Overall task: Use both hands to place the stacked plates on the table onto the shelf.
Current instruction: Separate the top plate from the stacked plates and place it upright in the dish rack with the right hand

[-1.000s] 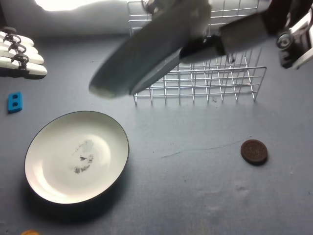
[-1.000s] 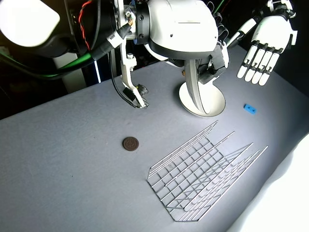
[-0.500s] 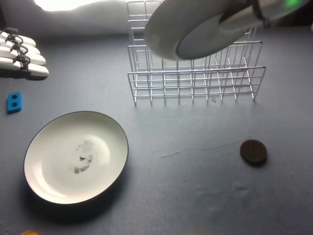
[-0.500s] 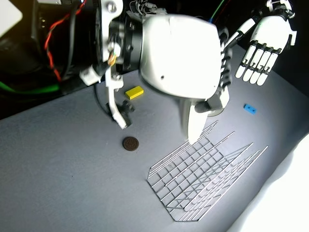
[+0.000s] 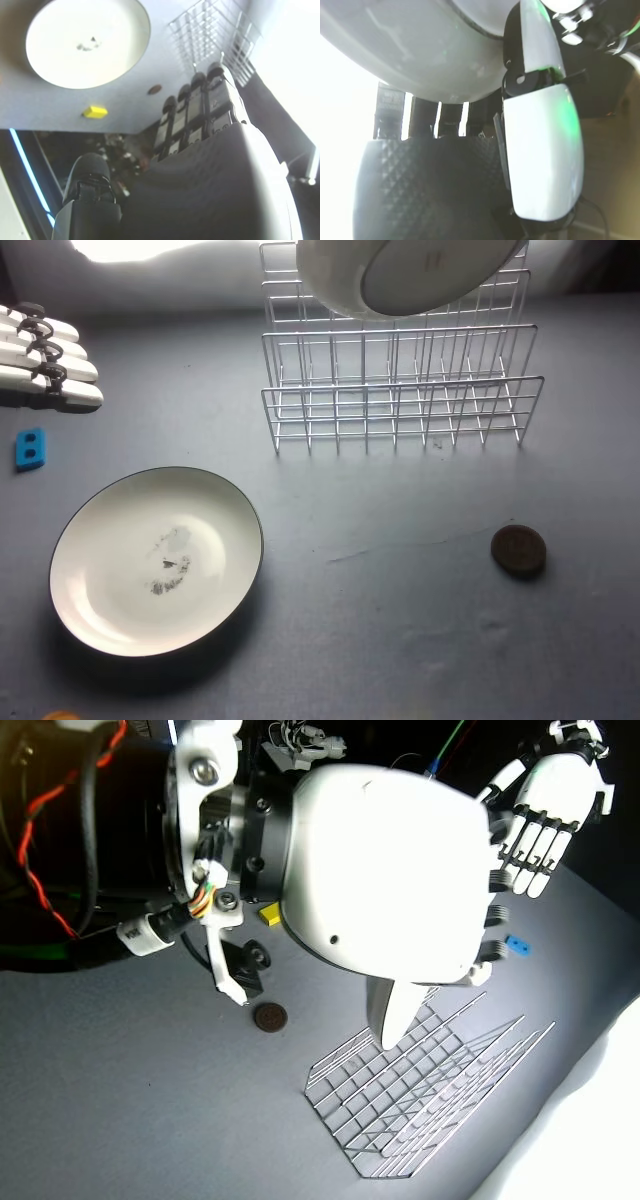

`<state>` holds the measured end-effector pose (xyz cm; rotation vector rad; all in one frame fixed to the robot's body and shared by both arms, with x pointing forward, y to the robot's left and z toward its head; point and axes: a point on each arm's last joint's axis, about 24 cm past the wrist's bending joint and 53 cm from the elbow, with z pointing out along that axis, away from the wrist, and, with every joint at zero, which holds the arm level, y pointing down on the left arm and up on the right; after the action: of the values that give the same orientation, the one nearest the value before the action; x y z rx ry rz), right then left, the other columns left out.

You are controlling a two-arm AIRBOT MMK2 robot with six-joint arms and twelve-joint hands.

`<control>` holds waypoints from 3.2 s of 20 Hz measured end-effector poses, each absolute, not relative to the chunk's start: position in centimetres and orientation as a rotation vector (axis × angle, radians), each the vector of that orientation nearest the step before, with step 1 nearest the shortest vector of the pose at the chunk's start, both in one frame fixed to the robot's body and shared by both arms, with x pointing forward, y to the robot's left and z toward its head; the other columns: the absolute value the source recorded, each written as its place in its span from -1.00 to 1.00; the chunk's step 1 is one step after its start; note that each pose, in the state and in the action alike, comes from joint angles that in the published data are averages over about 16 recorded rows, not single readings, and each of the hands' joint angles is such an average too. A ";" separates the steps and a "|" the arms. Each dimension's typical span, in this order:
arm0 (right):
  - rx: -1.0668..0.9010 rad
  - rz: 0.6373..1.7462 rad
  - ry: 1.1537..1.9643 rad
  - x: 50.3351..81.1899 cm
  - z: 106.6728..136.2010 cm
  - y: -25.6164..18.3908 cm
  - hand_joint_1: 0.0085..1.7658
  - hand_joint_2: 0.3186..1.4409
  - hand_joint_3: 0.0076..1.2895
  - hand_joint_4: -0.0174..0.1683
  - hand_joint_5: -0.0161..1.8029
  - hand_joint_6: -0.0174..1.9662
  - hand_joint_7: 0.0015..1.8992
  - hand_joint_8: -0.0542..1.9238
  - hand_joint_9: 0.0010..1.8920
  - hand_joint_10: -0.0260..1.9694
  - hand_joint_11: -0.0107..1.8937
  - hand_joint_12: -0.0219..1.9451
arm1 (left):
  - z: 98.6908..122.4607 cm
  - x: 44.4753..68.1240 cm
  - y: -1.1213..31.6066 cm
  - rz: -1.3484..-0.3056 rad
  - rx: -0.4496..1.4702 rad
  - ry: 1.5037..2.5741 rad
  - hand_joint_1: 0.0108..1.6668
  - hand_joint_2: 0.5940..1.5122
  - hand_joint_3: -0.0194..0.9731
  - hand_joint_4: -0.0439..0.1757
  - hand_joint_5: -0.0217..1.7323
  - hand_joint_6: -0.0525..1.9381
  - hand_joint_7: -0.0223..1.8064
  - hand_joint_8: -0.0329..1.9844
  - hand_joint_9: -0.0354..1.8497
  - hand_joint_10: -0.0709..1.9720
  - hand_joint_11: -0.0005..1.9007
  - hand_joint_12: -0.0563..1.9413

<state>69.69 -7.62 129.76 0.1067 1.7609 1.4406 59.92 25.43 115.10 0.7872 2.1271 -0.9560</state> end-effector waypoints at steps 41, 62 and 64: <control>0.442 1.325 1.892 77.3 120.8 -9.0 0.38 0.24 -0.99 -0.83 0.08 -0.07 0.20 -0.23 0.42 -0.95 -0.08 0.15 | 104.5 57.8 26.0 -0.765 0.930 2.351 -0.99 0.39 -0.92 -0.58 -0.95 -0.93 -0.96 -0.98 -0.94 -0.92 -0.99 -0.95; 0.390 1.289 1.940 77.7 118.1 -8.0 0.25 0.24 -0.99 -0.87 -0.11 -0.78 0.00 -0.93 0.03 -0.95 -0.49 0.33 | 103.3 58.2 26.8 -0.714 0.919 2.375 -0.99 0.39 -0.92 -0.58 -0.96 -0.93 -0.96 -0.98 -0.95 -0.93 -0.98 -0.95; 0.379 1.293 1.935 77.7 118.4 -8.0 0.23 0.22 -0.99 -0.86 -0.13 -0.88 -0.03 -0.94 -0.01 -0.95 -0.53 0.34 | 103.1 58.3 26.9 -0.711 0.916 2.378 -0.99 0.39 -0.92 -0.58 -0.96 -0.93 -0.96 -0.98 -0.96 -0.94 -0.98 -0.95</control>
<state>77.70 -7.96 118.44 0.3793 1.9354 1.2930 58.29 26.87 103.11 0.9158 2.3777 -0.7105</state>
